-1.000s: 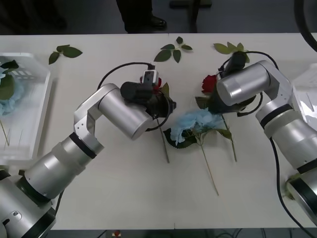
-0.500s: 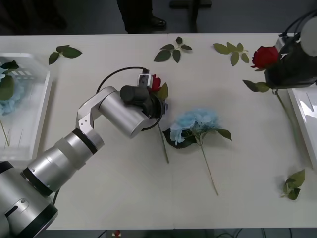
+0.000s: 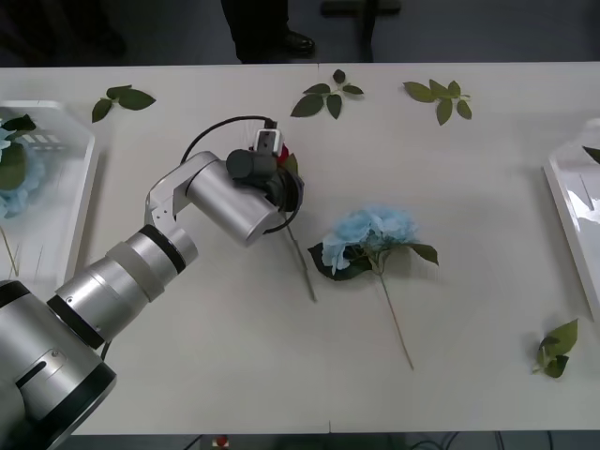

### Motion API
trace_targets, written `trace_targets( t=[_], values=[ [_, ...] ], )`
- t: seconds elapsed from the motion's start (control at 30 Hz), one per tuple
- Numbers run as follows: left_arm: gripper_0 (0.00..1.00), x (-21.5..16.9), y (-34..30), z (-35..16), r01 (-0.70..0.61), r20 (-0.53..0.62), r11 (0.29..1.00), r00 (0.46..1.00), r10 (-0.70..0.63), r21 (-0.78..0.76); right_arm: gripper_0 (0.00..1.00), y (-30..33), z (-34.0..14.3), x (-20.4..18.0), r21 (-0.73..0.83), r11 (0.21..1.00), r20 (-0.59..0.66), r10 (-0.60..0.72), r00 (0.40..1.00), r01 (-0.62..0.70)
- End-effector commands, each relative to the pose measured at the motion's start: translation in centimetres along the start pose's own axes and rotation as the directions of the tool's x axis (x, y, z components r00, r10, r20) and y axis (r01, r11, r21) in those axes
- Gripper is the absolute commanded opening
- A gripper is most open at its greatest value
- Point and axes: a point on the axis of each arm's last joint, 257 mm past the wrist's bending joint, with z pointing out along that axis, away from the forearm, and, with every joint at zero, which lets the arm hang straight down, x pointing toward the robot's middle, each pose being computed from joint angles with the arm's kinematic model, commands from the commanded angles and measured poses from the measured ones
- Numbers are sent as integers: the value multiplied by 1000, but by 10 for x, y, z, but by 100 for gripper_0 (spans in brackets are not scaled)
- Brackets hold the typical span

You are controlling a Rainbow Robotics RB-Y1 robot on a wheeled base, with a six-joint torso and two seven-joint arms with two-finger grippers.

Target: Place the red flowers into the right box and the blue flowers into the left box. If a person shows an open palm, hand one flower to the person first, then continue sorting.

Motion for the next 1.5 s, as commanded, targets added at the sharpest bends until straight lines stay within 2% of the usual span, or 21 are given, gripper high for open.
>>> trace_targets(
  t=[0.03,0.33,0.73,0.9,0.93,0.97,1.0,1.03,1.07,1.13,1.2,1.3,1.5],
  values=[
    [0,-1,-1,0,2,4,1000,1000,-2,9,0,-33,3,-4,60,996,23,-66,998,65],
    [0,-18,-4,-17,38,17,999,999,-39,38,0,-70,45,7,84,996,63,-18,998,13],
    [0,-36,23,-91,57,7,998,998,-57,29,0,-94,74,22,129,991,110,19,994,-33],
    [0,-43,52,-128,-2,0,1000,1000,2,30,1,-93,78,24,125,992,113,21,993,-36],
    [0,-43,57,-136,-24,-9,999,1000,24,42,7,-94,78,25,126,991,111,18,994,-32],
    [0,-43,60,-143,-44,-14,998,999,45,52,21,-91,79,23,120,992,114,20,993,-33],
    [0,-43,66,-149,-64,-18,996,998,66,61,41,-91,79,23,119,992,116,19,993,-33],
    [0,-44,70,-160,-94,-21,991,995,97,90,70,-90,78,21,113,993,119,16,993,-30],
    [0,-45,71,-168,-113,-21,987,993,116,112,82,-88,79,21,106,994,120,16,993,-29],
    [0,-49,71,-181,-148,-4,977,989,150,151,96,-85,79,21,98,995,119,11,993,-23],
    [0,-58,65,-195,-171,36,963,985,167,209,100,-79,76,20,81,997,110,0,994,-9],
    [0,-73,55,-212,-210,110,934,977,185,289,100,-64,65,16,46,999,93,-23,995,19],
    [0,-121,9,-261,-272,348,821,933,96,502,100,-6,23,0,-107,988,94,-100,991,110]
  ],
)
